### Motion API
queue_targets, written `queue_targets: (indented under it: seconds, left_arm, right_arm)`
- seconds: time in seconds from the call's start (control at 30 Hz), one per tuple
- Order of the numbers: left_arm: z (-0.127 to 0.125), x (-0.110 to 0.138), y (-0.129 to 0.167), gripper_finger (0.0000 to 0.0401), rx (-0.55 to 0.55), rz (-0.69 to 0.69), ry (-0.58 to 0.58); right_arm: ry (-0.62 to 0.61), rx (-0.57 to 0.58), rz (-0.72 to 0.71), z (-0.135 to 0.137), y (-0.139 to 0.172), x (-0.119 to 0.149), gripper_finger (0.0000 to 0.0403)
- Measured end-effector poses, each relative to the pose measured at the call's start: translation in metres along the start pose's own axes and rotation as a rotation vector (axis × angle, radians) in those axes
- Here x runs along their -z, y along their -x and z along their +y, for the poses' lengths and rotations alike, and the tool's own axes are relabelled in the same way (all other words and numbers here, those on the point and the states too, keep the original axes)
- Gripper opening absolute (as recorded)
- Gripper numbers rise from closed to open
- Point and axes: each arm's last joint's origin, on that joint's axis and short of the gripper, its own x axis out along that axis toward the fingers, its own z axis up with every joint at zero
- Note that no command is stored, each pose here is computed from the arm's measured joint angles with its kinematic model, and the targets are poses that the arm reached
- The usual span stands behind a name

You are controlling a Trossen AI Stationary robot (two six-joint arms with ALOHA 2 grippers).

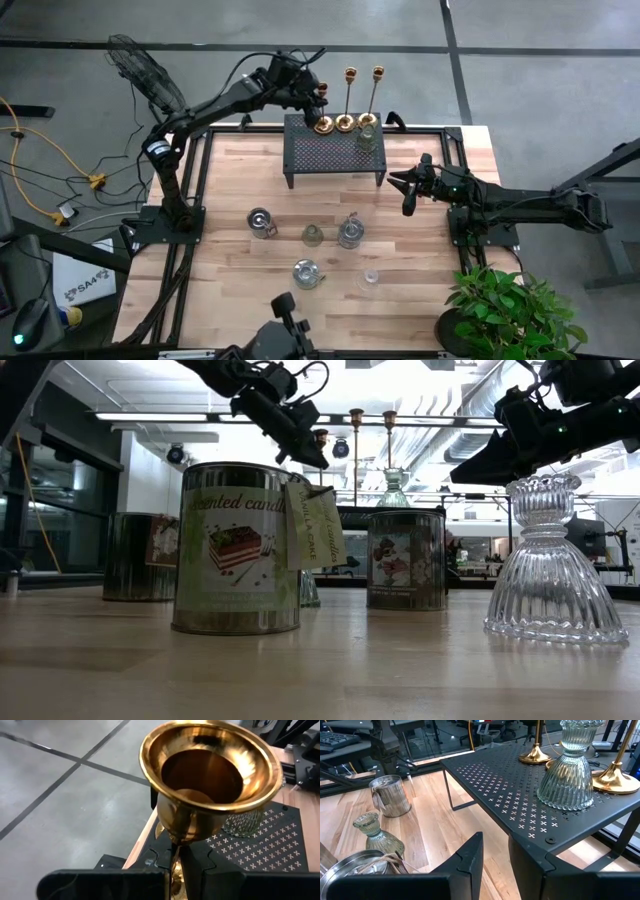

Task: Pick & Place candle stick holders
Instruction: Put the gold candle holder on the shelf aligned with the gold candle holders, then put the transparent candle holder on the shelf aligned with the green candle holder

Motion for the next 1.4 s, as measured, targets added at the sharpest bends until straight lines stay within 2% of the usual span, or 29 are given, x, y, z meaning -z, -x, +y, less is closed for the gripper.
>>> queue_targets:
  seconds: [0.2, 0.4, 0.67, 0.8, 1.13, 1.4]
  left_arm:
    - [-0.002, -0.001, 0.001, 0.0012, 0.001, 0.002, -0.008]
    - [-0.002, 0.003, -0.001, 0.0051, 0.003, 0.026, -0.017]
    - [-0.002, 0.001, 0.000, 0.0077, 0.000, 0.012, -0.035]
    - [-0.003, 0.000, 0.001, 0.0109, 0.029, 0.002, -0.050]
    - [-0.010, -0.012, 0.037, 0.0219, 0.045, -0.021, -0.082]
    - [-0.019, -0.005, 0.072, 0.0234, 0.076, 0.108, -0.103]
  right_arm:
    - [0.000, 0.000, 0.000, 0.000, 0.000, 0.000, 0.0084]
    - [0.000, 0.000, 0.000, 0.000, 0.000, 0.000, 0.0084]
    - [0.000, 0.000, 0.000, 0.000, 0.000, 0.000, 0.0084]
    - [0.000, 0.000, 0.000, 0.000, 0.000, 0.000, 0.0084]
    - [0.000, 0.000, 0.000, 0.000, 0.000, 0.000, 0.0084]
    - [0.000, 0.000, 0.000, 0.000, 0.000, 0.000, 0.0084]
